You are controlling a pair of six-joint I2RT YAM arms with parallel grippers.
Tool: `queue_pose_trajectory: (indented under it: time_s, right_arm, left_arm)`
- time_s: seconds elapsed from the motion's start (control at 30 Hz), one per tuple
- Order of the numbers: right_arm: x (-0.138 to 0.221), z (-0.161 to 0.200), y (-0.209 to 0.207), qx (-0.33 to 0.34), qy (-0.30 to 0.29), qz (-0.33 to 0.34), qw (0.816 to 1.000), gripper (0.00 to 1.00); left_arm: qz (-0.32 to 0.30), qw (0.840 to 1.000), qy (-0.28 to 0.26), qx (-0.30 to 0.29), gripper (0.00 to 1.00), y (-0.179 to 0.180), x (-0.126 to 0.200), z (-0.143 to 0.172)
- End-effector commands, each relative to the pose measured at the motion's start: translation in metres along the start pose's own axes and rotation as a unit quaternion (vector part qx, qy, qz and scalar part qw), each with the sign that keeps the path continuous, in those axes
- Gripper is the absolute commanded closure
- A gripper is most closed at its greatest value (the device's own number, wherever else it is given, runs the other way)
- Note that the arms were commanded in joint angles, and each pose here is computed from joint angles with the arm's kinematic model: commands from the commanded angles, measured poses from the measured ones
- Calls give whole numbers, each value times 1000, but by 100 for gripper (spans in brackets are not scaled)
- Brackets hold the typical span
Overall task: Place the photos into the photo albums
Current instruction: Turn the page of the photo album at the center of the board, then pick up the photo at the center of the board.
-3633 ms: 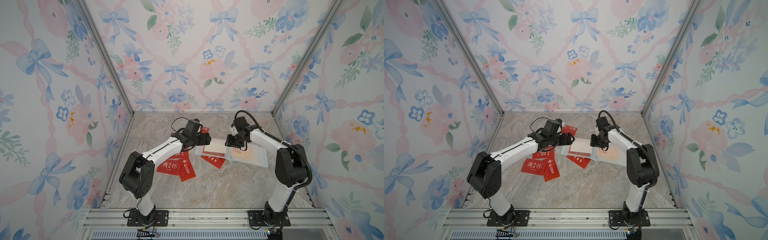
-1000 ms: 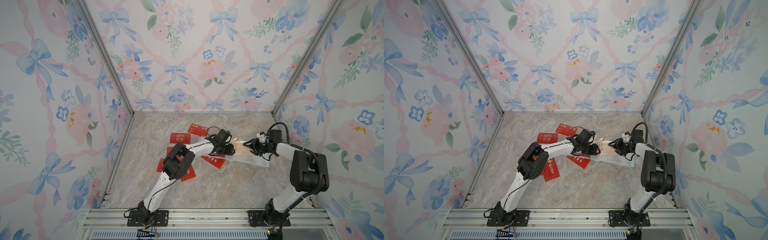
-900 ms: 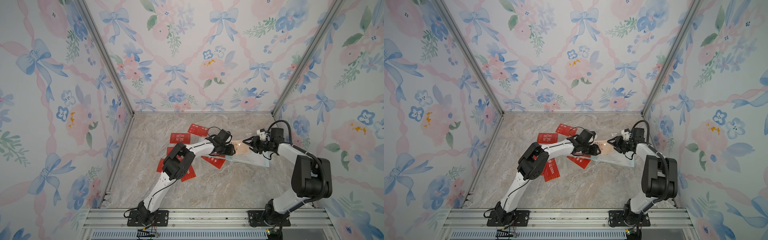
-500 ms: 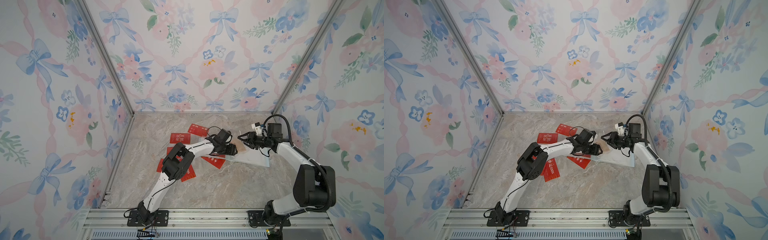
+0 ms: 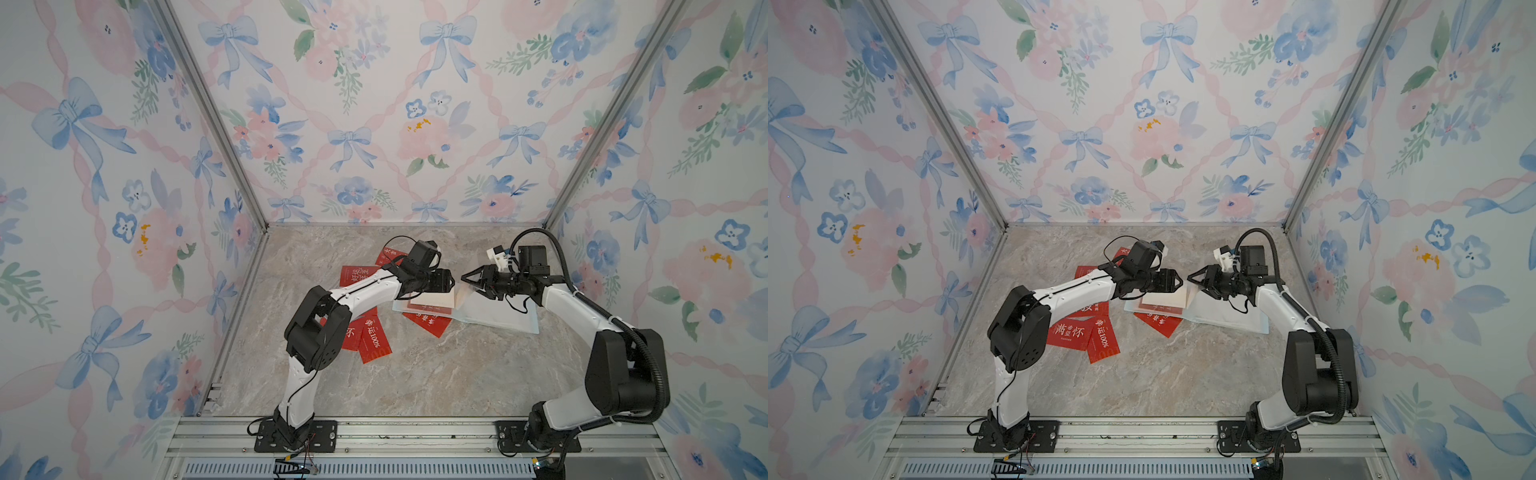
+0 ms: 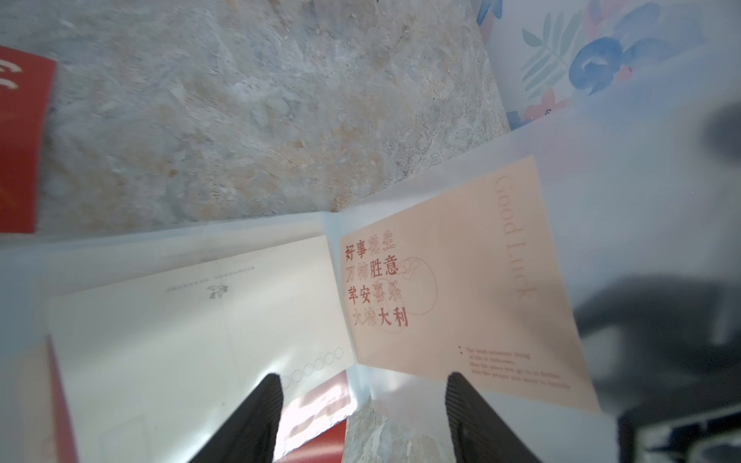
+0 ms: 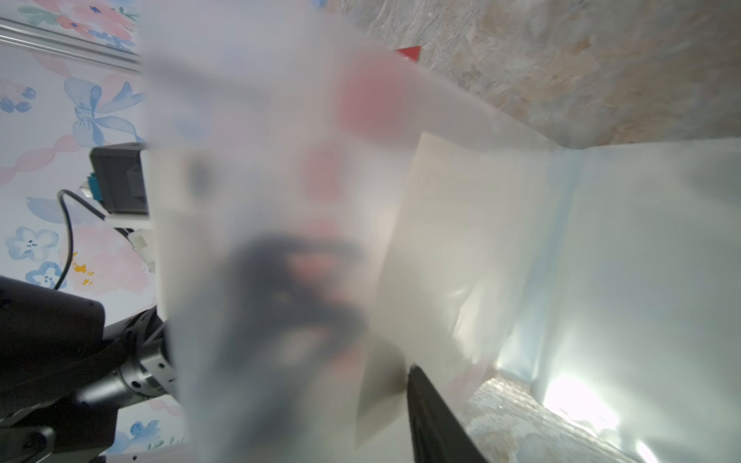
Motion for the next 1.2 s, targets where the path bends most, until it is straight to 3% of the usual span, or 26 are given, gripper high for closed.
queue_pose_trajectory:
  time_s: [0.0,0.17,0.33,0.63,0.9,1.17]
  right_arm:
    - [-20,-5,16,10,-13,2,1000,53]
    - [-61,-2,33,34,13,17,999,53]
    - [-88,3,50,60,35,32,997,34]
    - [-94,15,58,96,50,69,992,33]
    - [-77,66,41,166,56,203,963,34]
    - [-61,97,-9,83,35,199,976,35]
  left_arm:
    - [-37,999,-3,6,33,18,22,7]
    - [-69,997,-18,24,33,43,60,17]
    - [-81,995,-23,56,32,77,97,40]
    - [-107,987,-55,103,32,121,156,79]
    - [-76,992,-28,98,32,117,145,100]
    - [0,999,6,45,33,78,81,85]
Point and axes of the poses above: each gripper's point midway between its finger pads, its own x axis back along the fingers, its own y axis along the line the jaws close on, z = x × y, the point moved 10 cm from there along x, back along the fingers, and after that the axes turned 12 degrees about -x, right-handed, at the moved point
